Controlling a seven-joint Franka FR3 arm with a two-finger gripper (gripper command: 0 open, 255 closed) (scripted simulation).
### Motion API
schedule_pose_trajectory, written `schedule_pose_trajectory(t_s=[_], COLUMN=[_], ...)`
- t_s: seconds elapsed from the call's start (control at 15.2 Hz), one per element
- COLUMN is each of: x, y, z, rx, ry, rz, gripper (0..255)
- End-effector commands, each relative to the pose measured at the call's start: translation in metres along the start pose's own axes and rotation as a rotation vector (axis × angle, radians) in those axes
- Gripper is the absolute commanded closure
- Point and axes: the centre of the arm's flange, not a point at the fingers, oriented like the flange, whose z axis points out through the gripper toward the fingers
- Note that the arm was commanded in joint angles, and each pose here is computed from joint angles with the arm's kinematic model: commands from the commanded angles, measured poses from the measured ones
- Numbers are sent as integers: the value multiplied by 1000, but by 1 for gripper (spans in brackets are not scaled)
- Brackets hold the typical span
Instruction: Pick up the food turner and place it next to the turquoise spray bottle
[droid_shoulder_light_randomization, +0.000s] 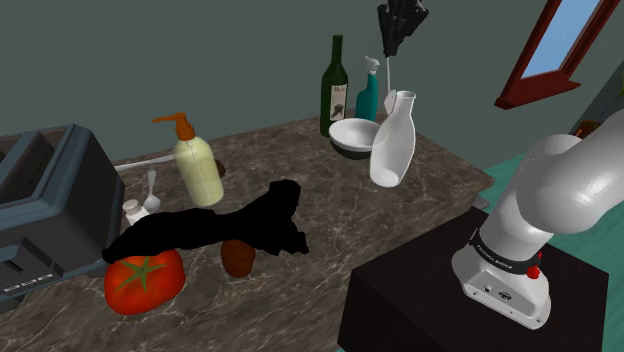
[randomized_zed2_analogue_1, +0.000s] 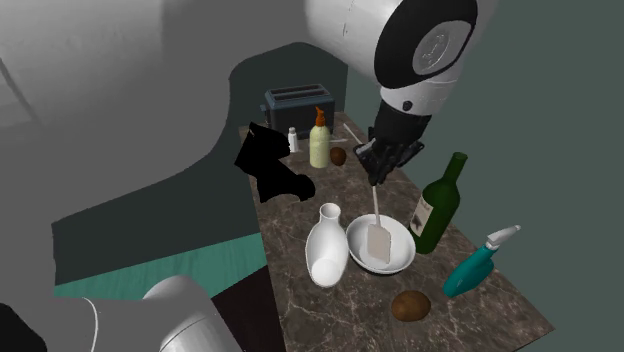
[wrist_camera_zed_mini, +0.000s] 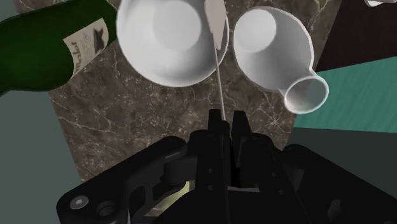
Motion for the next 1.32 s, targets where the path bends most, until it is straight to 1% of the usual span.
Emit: schedule_pose_trajectory(t_s=[0.0,0.86,1.25], x=[-27,-195,-200], y=[-1,1,2], z=[-2,-28,3], rx=[1,1,1], ry=[0,0,0], rz=[-1,-1,-1], gripper=[255,255,255])
